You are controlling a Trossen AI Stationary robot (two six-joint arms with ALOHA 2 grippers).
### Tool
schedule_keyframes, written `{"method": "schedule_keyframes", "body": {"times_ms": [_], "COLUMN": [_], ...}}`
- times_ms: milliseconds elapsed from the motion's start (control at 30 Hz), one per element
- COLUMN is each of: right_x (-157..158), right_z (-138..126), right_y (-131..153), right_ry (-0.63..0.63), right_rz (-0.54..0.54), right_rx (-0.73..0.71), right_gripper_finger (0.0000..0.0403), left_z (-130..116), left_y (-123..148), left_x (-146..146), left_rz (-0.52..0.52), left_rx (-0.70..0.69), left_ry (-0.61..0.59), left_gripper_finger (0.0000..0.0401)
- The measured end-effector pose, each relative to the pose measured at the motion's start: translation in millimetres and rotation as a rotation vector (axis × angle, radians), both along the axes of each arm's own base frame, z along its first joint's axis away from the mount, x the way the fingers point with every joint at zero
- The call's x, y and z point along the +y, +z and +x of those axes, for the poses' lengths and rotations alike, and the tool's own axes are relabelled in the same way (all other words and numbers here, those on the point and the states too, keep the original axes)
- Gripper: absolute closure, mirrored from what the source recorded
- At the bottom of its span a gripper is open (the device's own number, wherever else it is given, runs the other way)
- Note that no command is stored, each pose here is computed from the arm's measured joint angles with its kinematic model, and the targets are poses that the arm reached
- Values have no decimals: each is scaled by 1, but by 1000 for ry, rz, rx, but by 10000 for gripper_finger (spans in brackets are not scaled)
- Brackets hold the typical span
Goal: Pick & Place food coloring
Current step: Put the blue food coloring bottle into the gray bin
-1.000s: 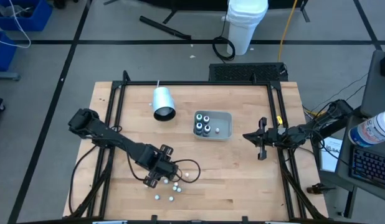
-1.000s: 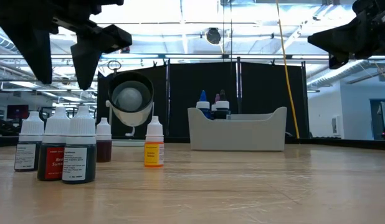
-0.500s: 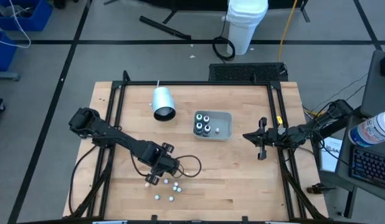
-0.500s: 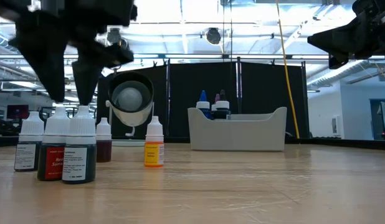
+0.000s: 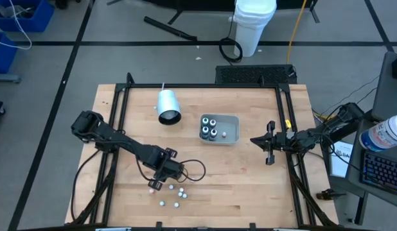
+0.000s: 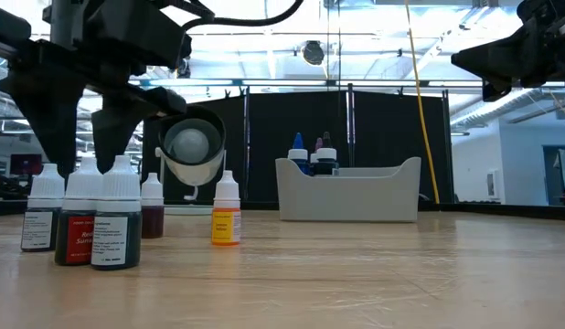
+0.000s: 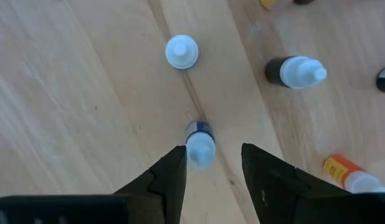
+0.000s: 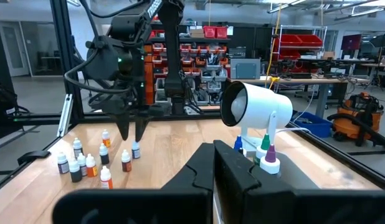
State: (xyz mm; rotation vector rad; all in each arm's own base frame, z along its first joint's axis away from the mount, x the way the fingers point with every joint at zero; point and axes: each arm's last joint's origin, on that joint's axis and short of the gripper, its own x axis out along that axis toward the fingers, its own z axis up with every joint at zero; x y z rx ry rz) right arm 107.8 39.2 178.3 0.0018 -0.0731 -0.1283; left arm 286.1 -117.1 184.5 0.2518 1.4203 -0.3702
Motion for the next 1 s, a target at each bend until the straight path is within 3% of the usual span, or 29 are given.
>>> {"method": "schedule_keyframes", "body": {"times_ms": [1000], "right_x": [0], "right_z": [0], "right_y": [0], "right_ry": [0], "right_rz": [0], "right_rx": [0], "right_gripper_finger": [403], "left_z": [1], "left_y": [-8], "left_x": [0], "left_rz": [-11], "left_rx": [-43], "left_ry": [-37], "left_gripper_finger": [245]}}
